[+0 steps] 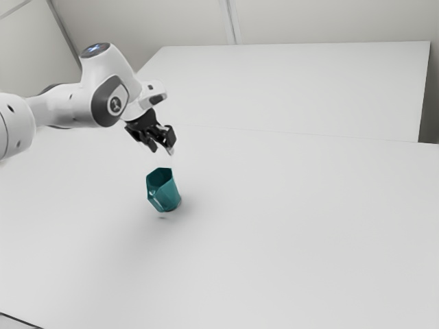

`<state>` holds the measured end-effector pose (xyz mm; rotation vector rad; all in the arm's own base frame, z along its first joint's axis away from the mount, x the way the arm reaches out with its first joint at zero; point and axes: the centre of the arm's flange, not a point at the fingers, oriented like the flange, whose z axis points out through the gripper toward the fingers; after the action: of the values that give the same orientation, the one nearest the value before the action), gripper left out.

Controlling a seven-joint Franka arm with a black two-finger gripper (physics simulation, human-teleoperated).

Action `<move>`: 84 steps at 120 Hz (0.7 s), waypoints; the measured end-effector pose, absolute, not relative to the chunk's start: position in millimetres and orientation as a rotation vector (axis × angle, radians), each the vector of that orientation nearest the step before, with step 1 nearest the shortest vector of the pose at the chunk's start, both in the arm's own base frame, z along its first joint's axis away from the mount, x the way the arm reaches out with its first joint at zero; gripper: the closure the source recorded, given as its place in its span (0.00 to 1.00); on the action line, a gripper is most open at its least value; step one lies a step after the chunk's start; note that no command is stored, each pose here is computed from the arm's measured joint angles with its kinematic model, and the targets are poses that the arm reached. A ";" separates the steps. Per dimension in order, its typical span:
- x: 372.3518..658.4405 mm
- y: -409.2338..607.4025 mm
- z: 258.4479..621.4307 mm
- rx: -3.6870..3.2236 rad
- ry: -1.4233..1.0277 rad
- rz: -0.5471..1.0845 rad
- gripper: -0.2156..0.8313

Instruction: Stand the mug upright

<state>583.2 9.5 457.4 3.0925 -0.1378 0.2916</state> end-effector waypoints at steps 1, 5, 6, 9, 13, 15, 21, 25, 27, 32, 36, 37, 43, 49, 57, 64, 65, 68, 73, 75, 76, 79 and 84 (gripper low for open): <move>582.7 9.7 459.6 3.094 -0.141 0.294 0.50; 580.9 10.3 468.5 3.098 -0.152 0.304 0.46; 580.6 10.5 471.7 3.099 -0.155 0.308 0.45; 580.1 11.0 480.8 3.103 -0.164 0.319 0.43; 579.6 11.8 495.2 3.110 -0.180 0.338 0.40; 579.0 12.3 502.2 3.114 -0.188 0.346 0.39; 573.6 13.4 522.2 3.126 -0.213 0.367 0.35; 569.3 14.4 535.3 3.137 -0.230 0.381 0.34; 567.8 15.2 542.4 3.142 -0.237 0.388 0.33; 566.4 17.8 561.1 3.154 -0.247 0.405 0.31; 565.3 20.5 573.2 3.168 -0.255 0.411 0.30; 565.0 21.2 575.7 3.172 -0.256 0.411 0.30; 563.5 25.2 587.4 3.191 -0.264 0.406 0.28; 562.3 28.6 599.0 3.206 -0.267 0.402 0.27; 558.3 31.8 612.5 3.221 -0.272 0.397 0.26; 554.3 34.2 620.6 3.232 -0.275 0.387 0.25; 554.0 34.5 622.1 3.233 -0.275 0.386 0.25; 553.0 35.5 626.3 3.236 -0.274 0.384 0.25; 551.1 36.7 632.0 3.242 -0.275 0.378 0.25; 550.2 37.0 633.7 3.245 -0.276 0.374 0.24; 549.7 37.1 634.4 3.246 -0.276 0.372 0.24; 548.3 37.5 636.3 3.249 -0.277 0.366 0.24; 546.4 38.6 638.5 3.253 -0.277 0.356 0.24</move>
<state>546.4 38.6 638.5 3.2528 -0.2774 0.3563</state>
